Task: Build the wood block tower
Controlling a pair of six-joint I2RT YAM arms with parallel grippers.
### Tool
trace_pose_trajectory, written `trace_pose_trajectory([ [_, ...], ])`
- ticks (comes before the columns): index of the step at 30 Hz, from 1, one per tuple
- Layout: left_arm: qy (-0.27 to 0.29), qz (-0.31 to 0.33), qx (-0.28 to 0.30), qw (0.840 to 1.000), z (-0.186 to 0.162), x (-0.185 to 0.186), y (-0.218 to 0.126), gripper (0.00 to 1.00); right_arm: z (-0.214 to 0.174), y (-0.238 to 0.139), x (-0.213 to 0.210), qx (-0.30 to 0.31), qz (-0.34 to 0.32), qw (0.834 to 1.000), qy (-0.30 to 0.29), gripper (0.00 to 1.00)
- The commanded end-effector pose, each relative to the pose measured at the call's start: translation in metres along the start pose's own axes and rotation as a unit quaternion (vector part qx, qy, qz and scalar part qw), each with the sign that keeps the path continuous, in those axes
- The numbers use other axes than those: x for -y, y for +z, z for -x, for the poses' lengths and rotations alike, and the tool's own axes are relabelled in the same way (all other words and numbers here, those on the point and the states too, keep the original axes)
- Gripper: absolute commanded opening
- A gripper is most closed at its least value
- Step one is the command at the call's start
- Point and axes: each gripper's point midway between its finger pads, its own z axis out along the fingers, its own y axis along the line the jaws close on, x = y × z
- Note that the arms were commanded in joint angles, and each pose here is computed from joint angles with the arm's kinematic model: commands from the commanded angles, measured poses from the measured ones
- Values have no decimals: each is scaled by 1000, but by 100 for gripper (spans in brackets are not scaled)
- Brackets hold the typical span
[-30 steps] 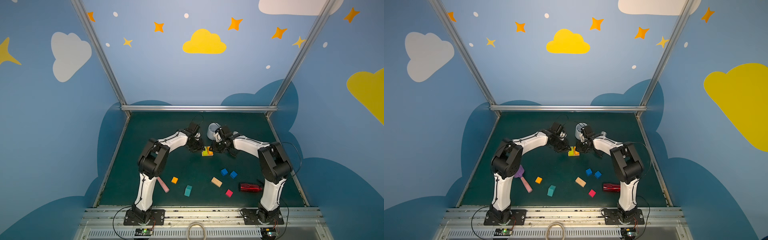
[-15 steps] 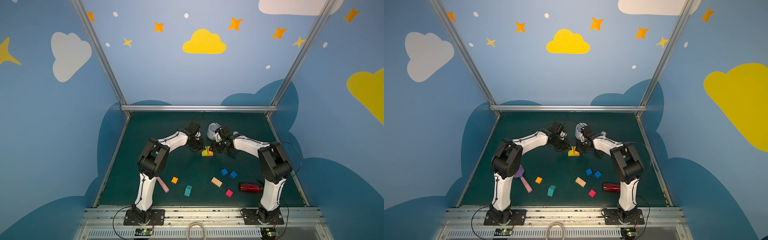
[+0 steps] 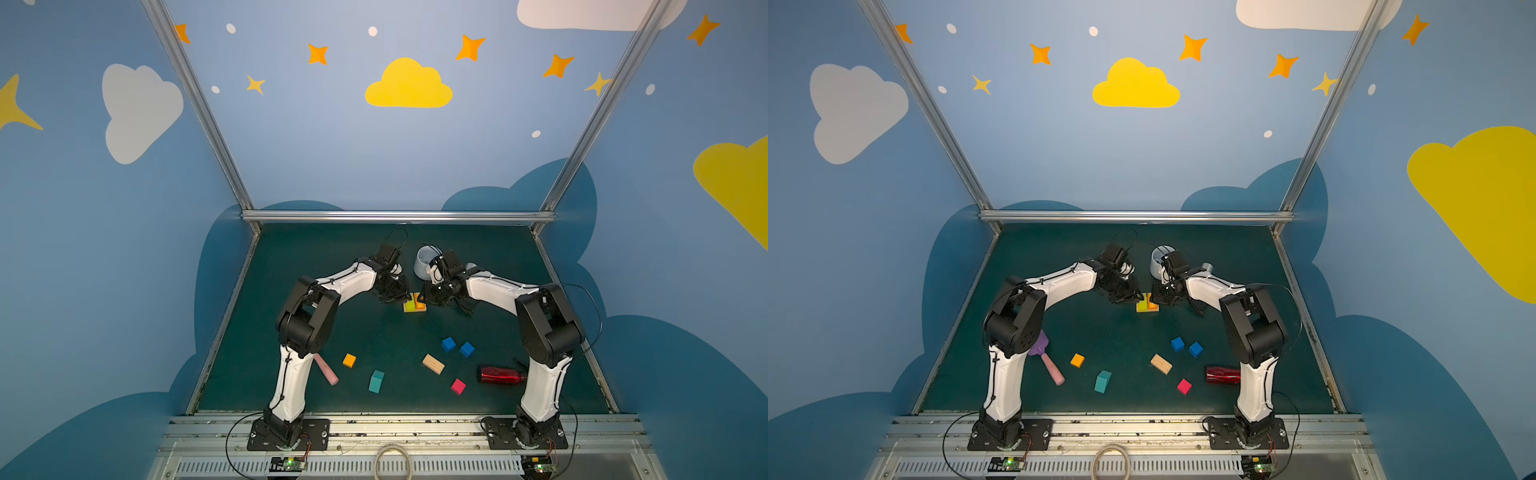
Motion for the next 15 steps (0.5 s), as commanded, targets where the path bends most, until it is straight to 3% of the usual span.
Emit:
trace_pose_trajectory([
  [1,3,2,4,1000,2,4,-4,20,6,2,-1,4,-1,1000,-1,30],
  [15,1,17,6,1000,2,-2,-3,24,12,0,-4,10,2,1000,-2,31],
])
